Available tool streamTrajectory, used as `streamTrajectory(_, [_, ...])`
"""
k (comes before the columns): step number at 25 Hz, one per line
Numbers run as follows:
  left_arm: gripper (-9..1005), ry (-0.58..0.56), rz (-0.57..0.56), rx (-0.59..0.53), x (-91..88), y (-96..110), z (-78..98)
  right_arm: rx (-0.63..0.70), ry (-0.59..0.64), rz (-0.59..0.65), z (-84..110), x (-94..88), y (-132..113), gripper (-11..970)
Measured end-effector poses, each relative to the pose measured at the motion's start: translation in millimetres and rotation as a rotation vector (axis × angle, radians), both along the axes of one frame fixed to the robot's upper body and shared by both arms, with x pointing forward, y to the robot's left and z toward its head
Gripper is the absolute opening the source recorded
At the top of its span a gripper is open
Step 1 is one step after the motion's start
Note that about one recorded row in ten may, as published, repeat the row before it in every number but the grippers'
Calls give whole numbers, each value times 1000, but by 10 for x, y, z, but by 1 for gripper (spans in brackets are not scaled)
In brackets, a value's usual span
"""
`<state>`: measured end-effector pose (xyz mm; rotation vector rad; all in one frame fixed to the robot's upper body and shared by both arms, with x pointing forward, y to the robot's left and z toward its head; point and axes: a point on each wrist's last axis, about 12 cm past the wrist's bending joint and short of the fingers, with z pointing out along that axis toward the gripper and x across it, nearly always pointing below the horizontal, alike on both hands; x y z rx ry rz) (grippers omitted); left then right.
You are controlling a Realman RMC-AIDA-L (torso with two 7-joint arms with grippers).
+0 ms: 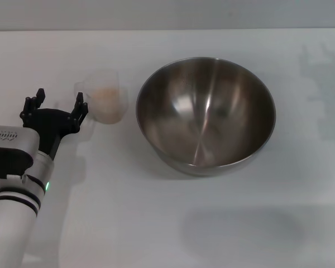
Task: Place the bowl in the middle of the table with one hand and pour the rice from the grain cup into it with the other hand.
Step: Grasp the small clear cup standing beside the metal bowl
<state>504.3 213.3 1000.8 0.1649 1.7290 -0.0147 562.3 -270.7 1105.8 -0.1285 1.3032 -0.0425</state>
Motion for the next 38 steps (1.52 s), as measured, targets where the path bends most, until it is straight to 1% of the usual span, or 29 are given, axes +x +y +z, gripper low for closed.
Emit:
streamTrajectory(13, [775,18,4,9,138,22,10,2,2,-13,6,12,-34,411])
streamTrajectory(18, [768,25,16,8,164,41,7,3,3,-15,6,15,-41,412])
streamTrajectory(26, [758,21,-3,19,199,15,21,2,1,-15,12,27,-38,412])
streamTrajectory(31, [549,16,-14,23,217,-4,34,-1,1,-14,15,35,-33,412])
streamTrajectory(37, [366,20,-17,16,224,-12,33,-5,0,-14,18,40,-35,411])
streamTrajectory(38, [336,29,-25,5,247,-31,35,-5,0,-14,19,42,-35,411])
